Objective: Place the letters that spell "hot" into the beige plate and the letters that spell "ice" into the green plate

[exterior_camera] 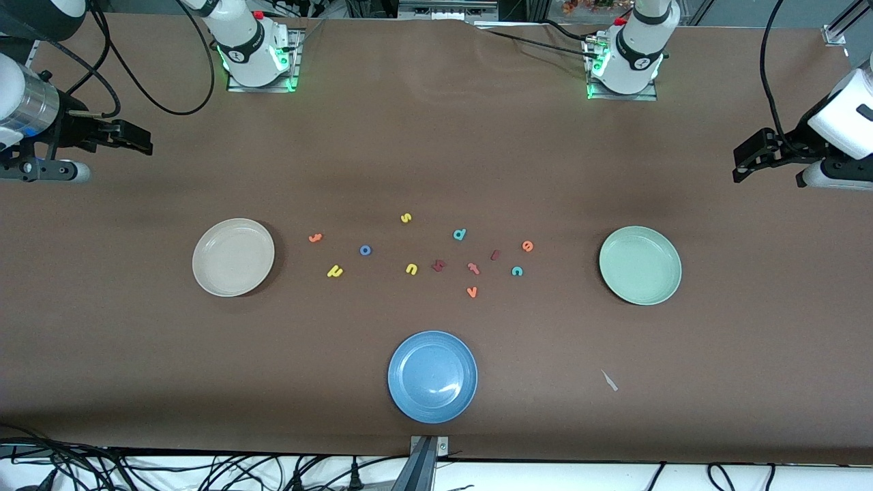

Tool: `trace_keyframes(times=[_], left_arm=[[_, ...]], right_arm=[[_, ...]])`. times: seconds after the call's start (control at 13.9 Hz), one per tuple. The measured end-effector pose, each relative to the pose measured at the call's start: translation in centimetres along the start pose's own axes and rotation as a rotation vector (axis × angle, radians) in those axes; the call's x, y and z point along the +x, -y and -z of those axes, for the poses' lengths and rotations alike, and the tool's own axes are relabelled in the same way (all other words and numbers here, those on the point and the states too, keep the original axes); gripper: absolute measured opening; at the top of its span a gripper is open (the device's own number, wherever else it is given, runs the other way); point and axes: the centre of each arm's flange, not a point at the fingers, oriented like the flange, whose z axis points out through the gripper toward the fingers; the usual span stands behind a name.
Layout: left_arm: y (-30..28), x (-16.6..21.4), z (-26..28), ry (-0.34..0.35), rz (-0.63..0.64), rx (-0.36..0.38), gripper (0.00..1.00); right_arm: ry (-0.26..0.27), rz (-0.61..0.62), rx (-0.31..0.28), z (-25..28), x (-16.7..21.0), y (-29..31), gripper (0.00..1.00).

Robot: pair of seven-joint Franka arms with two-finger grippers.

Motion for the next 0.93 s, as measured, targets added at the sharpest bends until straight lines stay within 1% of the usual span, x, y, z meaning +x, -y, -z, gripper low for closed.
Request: trace_keyframes(times=[0.93], left_arm=[[0.43, -0.03, -0.02, 0.002, 0.008, 0.0, 1.0]], right_arm=[[0.004, 0.0, 0.0, -0.08, 0.02, 0.01, 1.0]])
